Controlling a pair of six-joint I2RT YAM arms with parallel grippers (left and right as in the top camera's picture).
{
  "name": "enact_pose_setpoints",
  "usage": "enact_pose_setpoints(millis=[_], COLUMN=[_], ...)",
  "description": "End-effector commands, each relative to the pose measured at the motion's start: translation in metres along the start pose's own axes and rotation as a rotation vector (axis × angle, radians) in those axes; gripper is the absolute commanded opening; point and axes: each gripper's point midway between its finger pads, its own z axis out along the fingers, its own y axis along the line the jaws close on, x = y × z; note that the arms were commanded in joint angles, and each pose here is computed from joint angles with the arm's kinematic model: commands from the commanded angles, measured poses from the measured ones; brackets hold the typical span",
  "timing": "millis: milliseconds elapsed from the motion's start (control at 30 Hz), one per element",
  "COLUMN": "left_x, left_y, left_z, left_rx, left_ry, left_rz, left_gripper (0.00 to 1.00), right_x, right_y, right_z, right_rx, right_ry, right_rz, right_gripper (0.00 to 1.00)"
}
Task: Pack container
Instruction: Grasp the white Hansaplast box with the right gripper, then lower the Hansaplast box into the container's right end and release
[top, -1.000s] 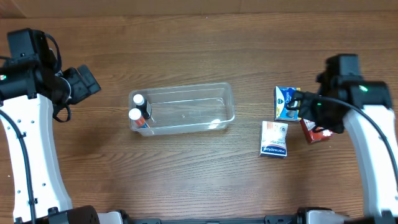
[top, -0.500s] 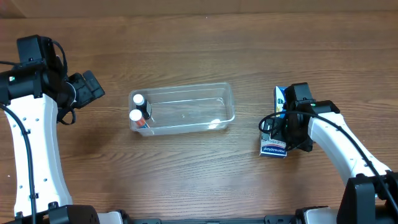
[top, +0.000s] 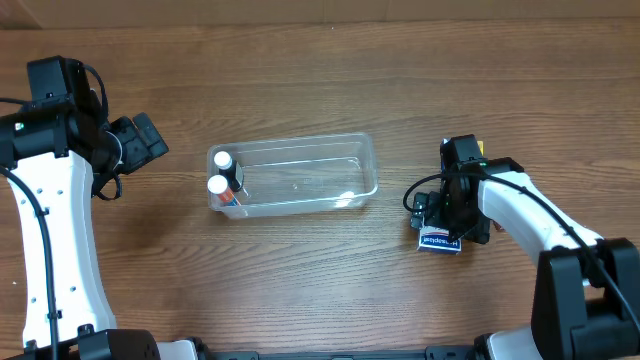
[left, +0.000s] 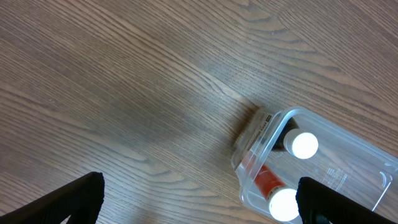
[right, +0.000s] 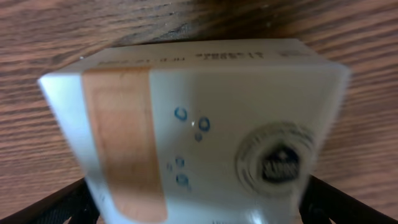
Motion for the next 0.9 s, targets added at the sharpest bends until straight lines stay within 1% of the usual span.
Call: enact_pose_setpoints(millis=[0,100,133,200,233,300,400,500,567,633,667,767,833,867], left_x=[0.001,0.001,0.001,0.001,0.002,0.002,0.002,0.002,0.002,0.002,0.002,0.002,0.002,0.002], left_y=[0.0,0.0,0.0,0.0,0.0,0.0,0.0,0.0,0.0,0.0,0.0,0.0,0.0,0.0], left_z=[-0.002,-0.002,-0.002,-0.002,-0.002,-0.002,-0.002,-0.002,-0.002,-0.002,-0.002,-0.002,-0.002,-0.002], left_rx=[0.008,0.008,0.008,0.008,0.007,0.007,0.007,0.007,0.007,0.007,0.007,0.008,0.008,0.007], left_ry=[-0.003,-0.002,-0.002,-0.002,-0.002,-0.002,-0.002,-0.002,-0.002,-0.002,-0.002,-0.002,-0.002,-0.002], left_rz=[0.019,0.022,0.022,0.022,0.022,0.022,0.022,0.022,0.022,0.022,0.022,0.022,0.022,0.022], left_gripper=[1.0,1.0,1.0,1.0,1.0,1.0,1.0,1.0,1.0,1.0,1.0,1.0,1.0,1.0], right_x=[0.002,0.001,0.001,0.0,0.0,-0.002,-0.002,-0.003,-0.008,-0.015,-0.021,-0.036,-0.04,-0.04], right_y=[-0.005,-0.008,-0.008,-0.008,-0.008,-0.007,-0.007,-0.006,-0.003,0.001,0.004,0.018,0.039,0.059], right_z=[0.011,0.012,0.012,0.011,0.011,0.012,0.012,0.008,-0.003,-0.021,-0.039,-0.11,-0.157,-0.184], right_rx=[0.039,0.055,0.055,0.054,0.053,0.051,0.051,0.05,0.042,0.028,0.014,-0.039,-0.081,-0.114], right_ry=[0.022,0.019,0.019,0.016,0.014,0.008,0.008,0.008,-0.013,-0.046,-0.08,-0.207,-0.298,-0.352], right_rz=[0.003,0.002,0.002,0.002,0.002,0.002,0.002,0.002,0.002,0.004,0.002,-0.013,-0.073,-0.126], right_gripper=[1.0,1.0,0.98,0.92,0.86,0.8,0.77,0.7,0.69,0.69,0.69,0.69,0.68,0.66])
